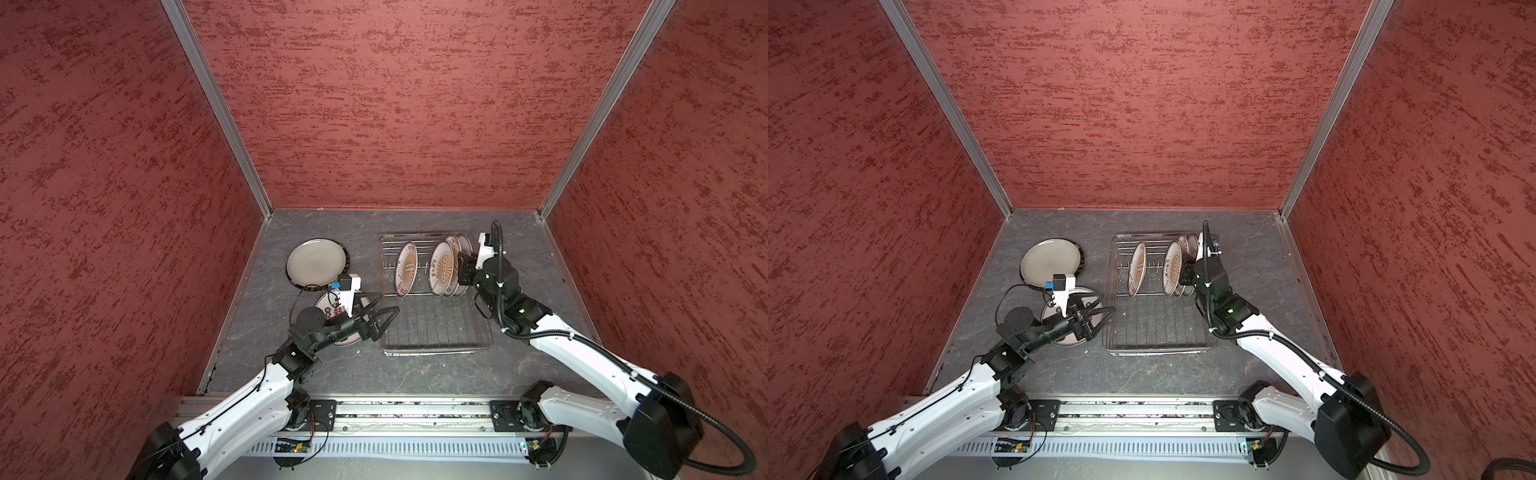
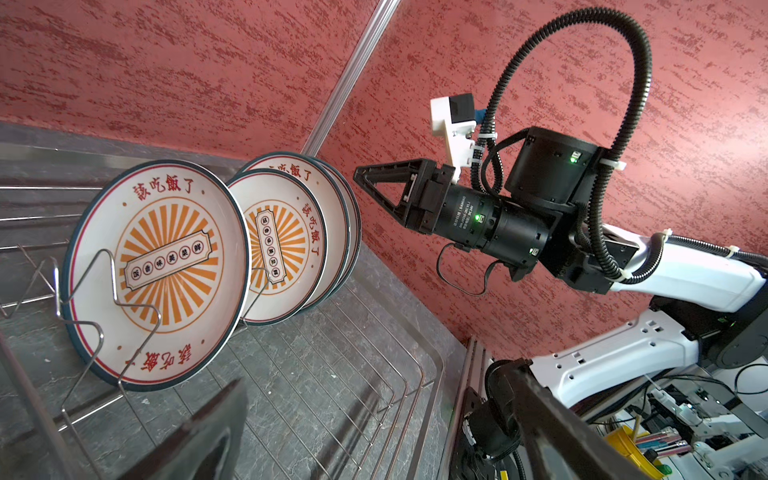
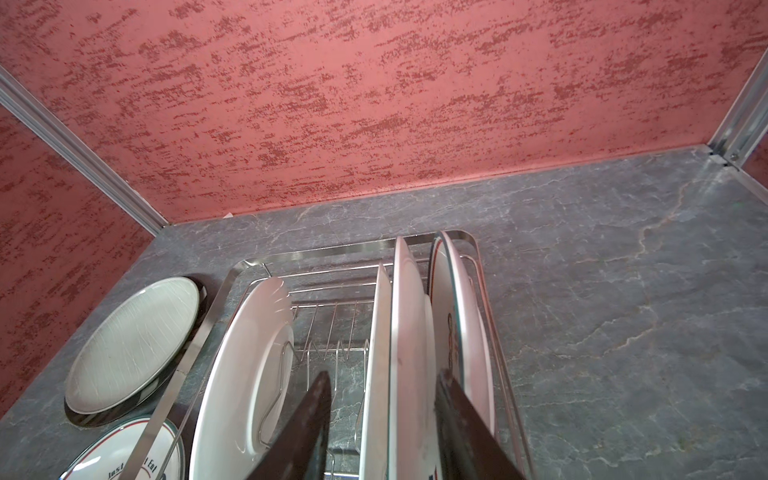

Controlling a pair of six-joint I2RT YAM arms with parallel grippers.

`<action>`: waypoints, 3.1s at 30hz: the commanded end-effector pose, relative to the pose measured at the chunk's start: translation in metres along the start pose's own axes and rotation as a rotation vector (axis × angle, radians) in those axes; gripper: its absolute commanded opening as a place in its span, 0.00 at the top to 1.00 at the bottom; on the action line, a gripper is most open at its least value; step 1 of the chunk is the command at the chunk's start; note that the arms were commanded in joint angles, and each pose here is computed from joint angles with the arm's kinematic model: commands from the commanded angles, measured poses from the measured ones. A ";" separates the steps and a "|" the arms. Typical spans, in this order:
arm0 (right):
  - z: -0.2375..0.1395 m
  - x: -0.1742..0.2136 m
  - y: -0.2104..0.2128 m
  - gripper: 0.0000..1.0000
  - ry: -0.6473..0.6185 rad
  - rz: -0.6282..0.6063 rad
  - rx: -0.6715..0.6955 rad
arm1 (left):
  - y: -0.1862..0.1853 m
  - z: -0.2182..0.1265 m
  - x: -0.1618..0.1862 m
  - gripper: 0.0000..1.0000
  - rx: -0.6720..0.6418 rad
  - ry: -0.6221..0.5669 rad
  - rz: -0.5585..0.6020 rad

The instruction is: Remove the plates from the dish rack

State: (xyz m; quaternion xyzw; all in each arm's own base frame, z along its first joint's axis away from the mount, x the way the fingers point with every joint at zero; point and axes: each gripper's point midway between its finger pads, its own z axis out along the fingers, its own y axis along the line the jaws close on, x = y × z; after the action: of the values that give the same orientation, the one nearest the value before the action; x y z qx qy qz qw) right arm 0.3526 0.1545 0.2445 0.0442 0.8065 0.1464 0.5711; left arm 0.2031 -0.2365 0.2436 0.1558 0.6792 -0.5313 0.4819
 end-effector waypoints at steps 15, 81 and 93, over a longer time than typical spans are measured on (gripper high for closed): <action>-0.002 -0.014 -0.010 0.76 -0.014 0.023 0.057 | -0.021 0.002 -0.005 0.01 0.046 -0.056 0.024; 0.038 0.018 -0.045 0.78 0.054 -0.010 0.290 | 0.004 0.017 0.000 0.01 -0.050 -0.079 -0.065; 0.039 0.013 -0.047 0.87 0.000 -0.016 0.342 | 0.009 0.016 0.002 0.01 -0.074 -0.078 -0.053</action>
State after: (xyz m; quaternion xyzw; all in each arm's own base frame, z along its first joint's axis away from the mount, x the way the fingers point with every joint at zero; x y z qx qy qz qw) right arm 0.3802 0.1170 0.1846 0.1005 0.8448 -0.0199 0.5252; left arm 0.2166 -0.2488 0.2378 0.1005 0.6850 -0.5271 0.4928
